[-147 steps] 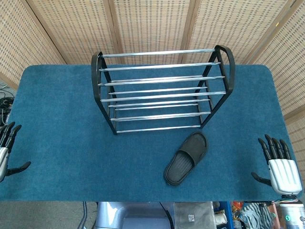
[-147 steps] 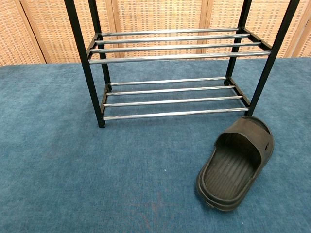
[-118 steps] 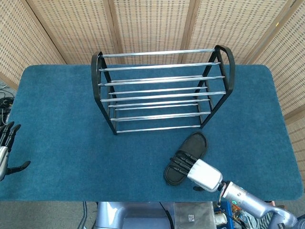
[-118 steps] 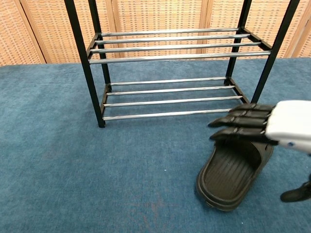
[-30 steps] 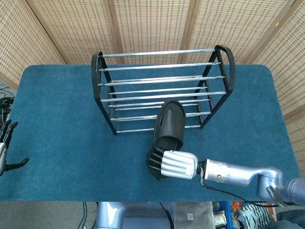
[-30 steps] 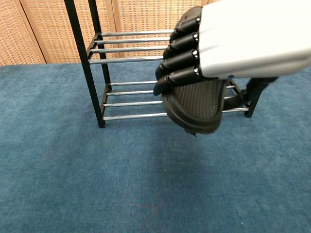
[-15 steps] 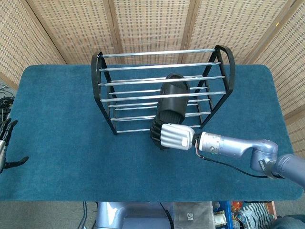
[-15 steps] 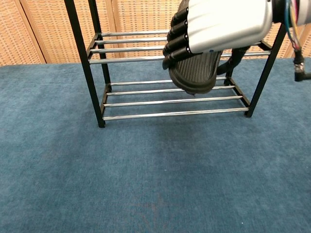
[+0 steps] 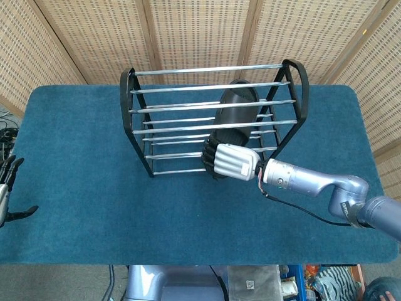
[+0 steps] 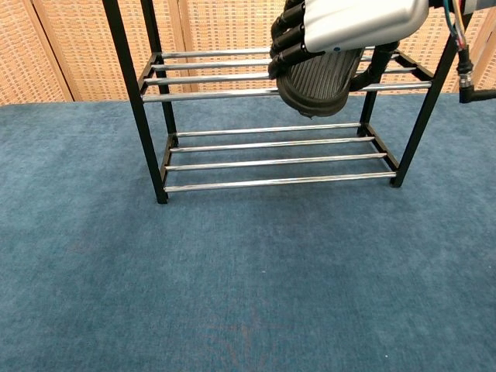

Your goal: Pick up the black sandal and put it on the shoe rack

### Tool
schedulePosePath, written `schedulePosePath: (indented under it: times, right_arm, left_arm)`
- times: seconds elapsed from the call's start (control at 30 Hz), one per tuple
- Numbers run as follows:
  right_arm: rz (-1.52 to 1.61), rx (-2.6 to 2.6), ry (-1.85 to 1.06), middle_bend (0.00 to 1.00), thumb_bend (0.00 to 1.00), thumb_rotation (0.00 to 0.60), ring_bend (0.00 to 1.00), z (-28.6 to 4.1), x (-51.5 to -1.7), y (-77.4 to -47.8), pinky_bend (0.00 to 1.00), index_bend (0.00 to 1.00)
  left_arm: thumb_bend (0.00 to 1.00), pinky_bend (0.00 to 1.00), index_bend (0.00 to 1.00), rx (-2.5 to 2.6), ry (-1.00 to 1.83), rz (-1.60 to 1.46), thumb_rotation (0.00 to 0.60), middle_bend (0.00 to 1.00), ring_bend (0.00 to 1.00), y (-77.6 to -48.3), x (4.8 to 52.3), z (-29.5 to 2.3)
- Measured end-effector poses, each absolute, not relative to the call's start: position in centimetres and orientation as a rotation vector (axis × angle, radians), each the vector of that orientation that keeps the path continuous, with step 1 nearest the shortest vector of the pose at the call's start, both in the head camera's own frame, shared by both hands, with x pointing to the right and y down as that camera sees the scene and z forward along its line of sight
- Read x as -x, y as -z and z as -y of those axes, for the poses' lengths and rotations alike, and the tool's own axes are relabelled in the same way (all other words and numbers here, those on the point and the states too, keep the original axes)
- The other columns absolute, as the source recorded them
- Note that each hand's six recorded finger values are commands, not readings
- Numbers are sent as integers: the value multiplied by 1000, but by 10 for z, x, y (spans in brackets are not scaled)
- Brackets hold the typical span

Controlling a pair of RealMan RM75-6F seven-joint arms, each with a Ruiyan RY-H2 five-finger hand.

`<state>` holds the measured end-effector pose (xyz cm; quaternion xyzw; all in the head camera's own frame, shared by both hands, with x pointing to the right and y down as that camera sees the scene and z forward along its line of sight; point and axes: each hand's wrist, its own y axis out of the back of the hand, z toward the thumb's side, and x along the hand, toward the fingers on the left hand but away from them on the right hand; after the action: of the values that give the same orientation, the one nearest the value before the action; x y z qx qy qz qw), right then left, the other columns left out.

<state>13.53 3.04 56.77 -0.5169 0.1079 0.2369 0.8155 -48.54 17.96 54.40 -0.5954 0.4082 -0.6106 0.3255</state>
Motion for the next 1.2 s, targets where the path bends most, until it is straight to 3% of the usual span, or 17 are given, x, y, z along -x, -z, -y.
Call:
schedulePosePath:
  times: [0.1, 0.23, 0.37, 0.47, 0.57, 1.0, 1.2]
  right_arm:
    - [-232, 1096, -530, 189, 938, 600, 113, -27, -138, -570, 327, 472]
    - [-234, 1079, -578, 111, 916, 600, 48, -19, -143, -573, 262, 336]
    - [-240, 1041, -607, 10, 624, 600, 0, -14, -146, -573, 110, 191]
    - [-243, 1010, -616, 0, 460, 600, 0, -13, -147, -573, 11, 158]
    - [-244, 982, -622, 0, 365, 600, 0, -13, -148, -572, 0, 131]
    - [-226, 981, -609, 0, 341, 600, 0, -33, -151, -561, 0, 116]
    - [-152, 1028, -543, 0, 307, 600, 0, -63, -160, -544, 0, 116]
  left_arm:
    - [106, 0, 0, 1560, 1599, -1072, 600, 0, 0, -543, 485, -180]
    - [106, 0, 0, 1560, 1598, -1075, 600, 0, 0, -543, 486, -180]
    - [105, 0, 0, 1562, 1596, -1078, 600, 0, 0, -542, 486, -180]
    - [105, 0, 0, 1563, 1595, -1078, 600, 0, 0, -542, 487, -180]
    - [106, 0, 0, 1563, 1592, -1082, 600, 0, 0, -541, 487, -181]
    - [106, 0, 0, 1567, 1581, -1082, 600, 0, 0, -539, 485, -182]
    - [106, 0, 0, 1570, 1573, -1083, 600, 0, 0, -538, 485, -183]
